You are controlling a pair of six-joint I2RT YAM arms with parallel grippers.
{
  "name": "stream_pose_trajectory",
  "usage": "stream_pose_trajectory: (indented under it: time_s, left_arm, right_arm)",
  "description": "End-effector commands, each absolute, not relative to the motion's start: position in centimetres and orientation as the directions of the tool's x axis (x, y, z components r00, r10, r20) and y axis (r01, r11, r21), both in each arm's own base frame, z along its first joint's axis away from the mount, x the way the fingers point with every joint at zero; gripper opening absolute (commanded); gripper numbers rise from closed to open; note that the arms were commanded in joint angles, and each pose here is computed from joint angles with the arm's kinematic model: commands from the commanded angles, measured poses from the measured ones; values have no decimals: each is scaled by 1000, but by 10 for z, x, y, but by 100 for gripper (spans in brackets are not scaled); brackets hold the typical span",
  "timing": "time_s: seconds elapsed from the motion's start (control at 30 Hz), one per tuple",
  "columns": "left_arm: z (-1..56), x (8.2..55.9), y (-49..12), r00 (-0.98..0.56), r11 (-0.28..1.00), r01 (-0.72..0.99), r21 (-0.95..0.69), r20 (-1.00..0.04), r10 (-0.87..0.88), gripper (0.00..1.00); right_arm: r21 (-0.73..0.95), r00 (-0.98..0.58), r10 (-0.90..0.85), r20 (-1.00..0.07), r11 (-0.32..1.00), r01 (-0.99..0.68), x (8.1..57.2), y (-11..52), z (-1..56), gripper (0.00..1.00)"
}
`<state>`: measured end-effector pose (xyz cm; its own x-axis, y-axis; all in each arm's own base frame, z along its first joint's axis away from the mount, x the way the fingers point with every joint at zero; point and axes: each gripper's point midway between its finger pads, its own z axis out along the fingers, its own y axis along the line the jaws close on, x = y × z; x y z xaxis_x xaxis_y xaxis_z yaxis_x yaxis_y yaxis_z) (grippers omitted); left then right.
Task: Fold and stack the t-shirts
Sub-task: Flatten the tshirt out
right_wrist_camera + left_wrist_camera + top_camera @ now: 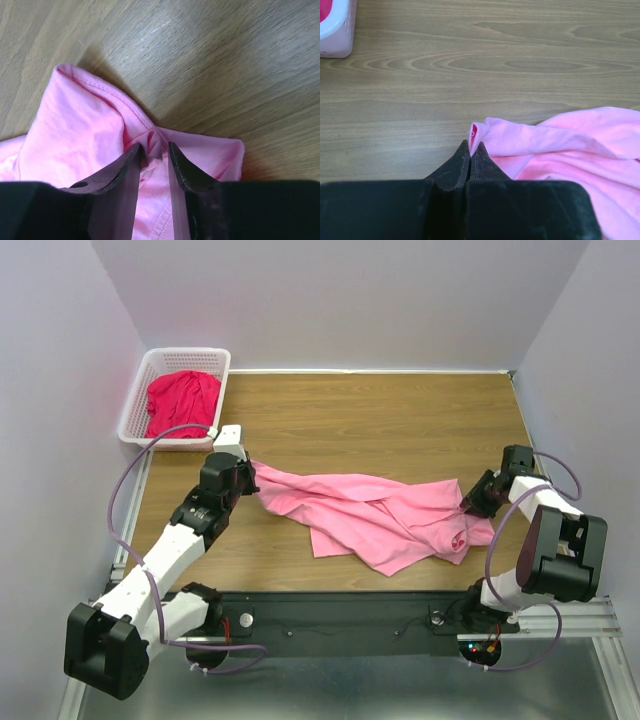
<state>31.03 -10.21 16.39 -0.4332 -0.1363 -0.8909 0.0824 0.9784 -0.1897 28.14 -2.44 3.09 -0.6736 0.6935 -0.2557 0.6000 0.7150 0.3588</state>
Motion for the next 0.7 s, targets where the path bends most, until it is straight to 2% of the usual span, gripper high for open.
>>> stream_pose_trajectory:
  time_s: [0.0,0.07,0.1,0.3,0.53,0.67]
  left_arm:
    - [176,315,-102,-391,976,80,-202,-907,-156,0]
    - [176,315,-101,-392,976,76,-204,-906,-159,0]
    - [176,316,-101,-390,977,74,-202,-907,-158,0]
    - [194,325,-88,-366,985,26,-172,-918,-151,0]
    - [188,328,-35,-374,977,-180,-118,-910,-179,0]
    - [148,323,-41,-466,975,-161,-154,-859,-213,0]
  right_arm:
    - [349,-657,672,-340,739,576,301,-36,43,33]
    - [339,-651,668,-362,744,575,303,-40,46,29]
    - [330,-644,667,-374,745,580,303,-43,48,22]
    - [371,-600,662,-448,749,549,327,-48,91,8]
    - [468,-545,657,-521,754,461,363,-45,158,7]
    - [412,-564,680,-468,733,542,356,-53,118,7]
